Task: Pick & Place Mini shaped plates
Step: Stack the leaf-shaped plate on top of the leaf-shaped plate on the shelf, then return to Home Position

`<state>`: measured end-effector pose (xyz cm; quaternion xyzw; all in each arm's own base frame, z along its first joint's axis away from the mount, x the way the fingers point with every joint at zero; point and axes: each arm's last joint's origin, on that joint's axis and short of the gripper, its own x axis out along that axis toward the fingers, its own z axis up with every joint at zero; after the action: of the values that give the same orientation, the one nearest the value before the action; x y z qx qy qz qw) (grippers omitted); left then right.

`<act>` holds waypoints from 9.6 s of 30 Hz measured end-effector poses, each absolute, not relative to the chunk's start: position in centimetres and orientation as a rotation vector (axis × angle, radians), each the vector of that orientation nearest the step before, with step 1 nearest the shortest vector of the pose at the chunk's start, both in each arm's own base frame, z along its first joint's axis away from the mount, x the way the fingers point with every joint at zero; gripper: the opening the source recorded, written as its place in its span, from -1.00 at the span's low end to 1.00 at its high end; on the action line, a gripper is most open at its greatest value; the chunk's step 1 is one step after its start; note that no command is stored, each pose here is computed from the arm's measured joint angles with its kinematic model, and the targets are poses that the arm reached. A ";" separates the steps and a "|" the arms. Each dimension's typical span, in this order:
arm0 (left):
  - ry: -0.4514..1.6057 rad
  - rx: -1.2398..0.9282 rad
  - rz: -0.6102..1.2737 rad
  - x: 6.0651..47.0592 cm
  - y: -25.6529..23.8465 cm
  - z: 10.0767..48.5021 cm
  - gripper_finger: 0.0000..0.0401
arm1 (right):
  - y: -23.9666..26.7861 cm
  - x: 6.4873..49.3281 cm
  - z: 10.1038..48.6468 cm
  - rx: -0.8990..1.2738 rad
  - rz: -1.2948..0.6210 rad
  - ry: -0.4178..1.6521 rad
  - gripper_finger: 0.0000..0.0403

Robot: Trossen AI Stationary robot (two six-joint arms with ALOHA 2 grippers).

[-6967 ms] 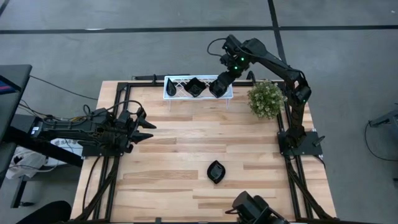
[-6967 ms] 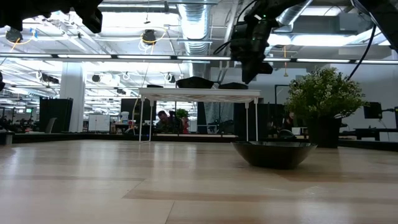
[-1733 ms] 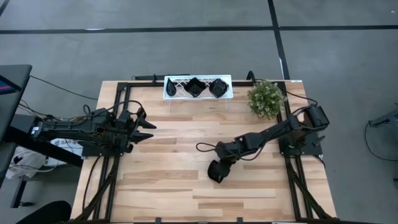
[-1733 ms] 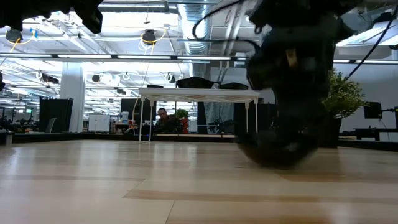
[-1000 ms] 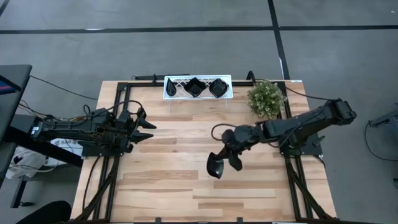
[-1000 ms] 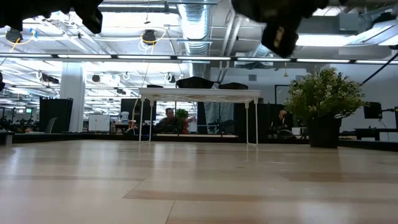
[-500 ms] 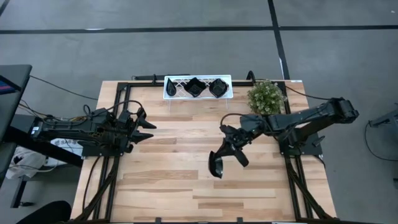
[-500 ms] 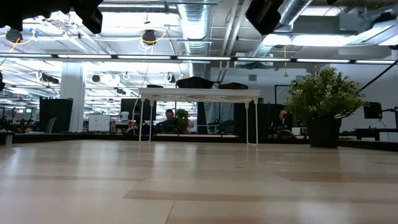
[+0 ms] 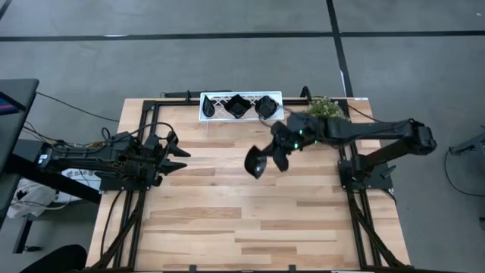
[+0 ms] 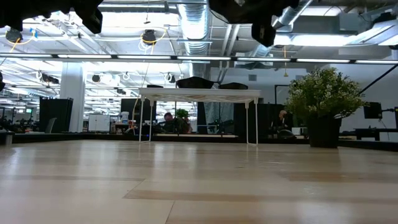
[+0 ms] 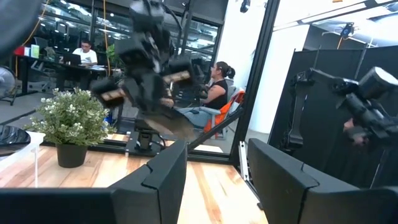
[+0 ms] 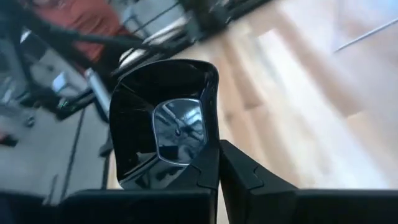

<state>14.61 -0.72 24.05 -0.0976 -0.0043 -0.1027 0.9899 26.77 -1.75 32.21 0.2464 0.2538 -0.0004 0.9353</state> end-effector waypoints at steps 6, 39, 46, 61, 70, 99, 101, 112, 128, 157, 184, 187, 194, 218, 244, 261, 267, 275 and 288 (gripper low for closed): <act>-0.009 -0.192 -0.206 14.6 -0.7 24.1 -0.14 | -5.0 25.8 35.7 0.493 -0.130 0.489 -1.00; -0.009 -0.184 -0.206 14.6 -0.7 24.0 -0.14 | -18.1 24.8 35.7 0.584 -0.520 0.582 -1.00; -0.009 -0.184 -0.206 14.6 -0.7 24.0 -0.14 | -21.1 26.0 36.0 0.606 -0.502 0.717 -1.00; -0.007 -0.177 -0.205 14.6 -0.7 24.0 -0.14 | -24.1 26.5 33.7 0.656 -0.484 0.916 -1.00; -0.003 -0.177 -0.205 14.6 -0.7 24.0 -0.14 | -24.3 26.5 33.2 0.637 -0.499 0.940 -1.00; -0.002 -0.177 -0.205 14.6 -0.7 24.0 -0.14 | -23.8 27.0 33.2 0.638 -0.495 0.940 -0.81; -0.001 -0.177 -0.204 14.6 -0.7 24.0 -0.14 | -23.7 27.1 33.2 0.637 -0.492 0.940 -0.77; 0.000 -0.178 -0.204 14.6 -0.7 23.9 -0.14 | -23.7 27.0 33.2 0.636 -0.500 0.941 -0.72; -0.001 -0.160 -0.204 14.6 -0.7 23.9 -0.14 | -23.5 26.8 33.1 0.604 -0.463 0.978 -0.72; -0.002 -0.155 -0.204 14.6 -0.7 23.9 -0.14 | -23.8 26.5 33.2 0.525 -0.466 0.993 -0.09; -0.002 -0.156 -0.204 14.6 -0.7 23.9 -0.14 | -17.8 23.6 40.0 0.316 -0.362 0.832 -0.93; -0.002 -0.156 -0.204 14.6 -0.7 23.9 -0.14 | -16.6 23.1 40.8 0.278 -0.381 0.832 -0.98; -0.003 -0.155 -0.204 14.6 -0.7 24.0 -0.14 | -14.0 22.6 42.2 0.212 -0.383 0.809 -0.99; 0.015 -0.172 -0.167 13.7 -0.2 23.9 -0.14 | -7.3 17.8 33.8 0.312 -0.445 0.553 -0.99; 0.019 -0.215 -0.124 10.8 0.2 24.0 -0.14 | -2.8 11.0 27.8 0.423 -0.538 0.211 -0.99; 0.021 -0.180 -0.124 9.7 0.1 23.5 -0.14 | -2.1 9.8 24.0 0.479 -0.579 0.072 -1.00; 0.021 -0.222 -0.124 9.6 0.1 21.3 -0.14 | -1.9 10.1 22.3 0.511 -0.574 0.097 -1.00; 0.056 -0.220 -0.120 10.2 0.1 20.6 -0.14 | -1.9 10.3 20.8 0.502 -0.581 0.104 -0.99; 0.015 -0.220 -0.125 10.3 0.1 18.8 -0.14 | -1.9 10.3 20.4 0.475 -0.586 0.121 -0.99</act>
<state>10.32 0.14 18.80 -0.1099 0.0075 -0.0621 0.9920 10.35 -1.87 20.44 0.2320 0.0592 -0.2858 0.9279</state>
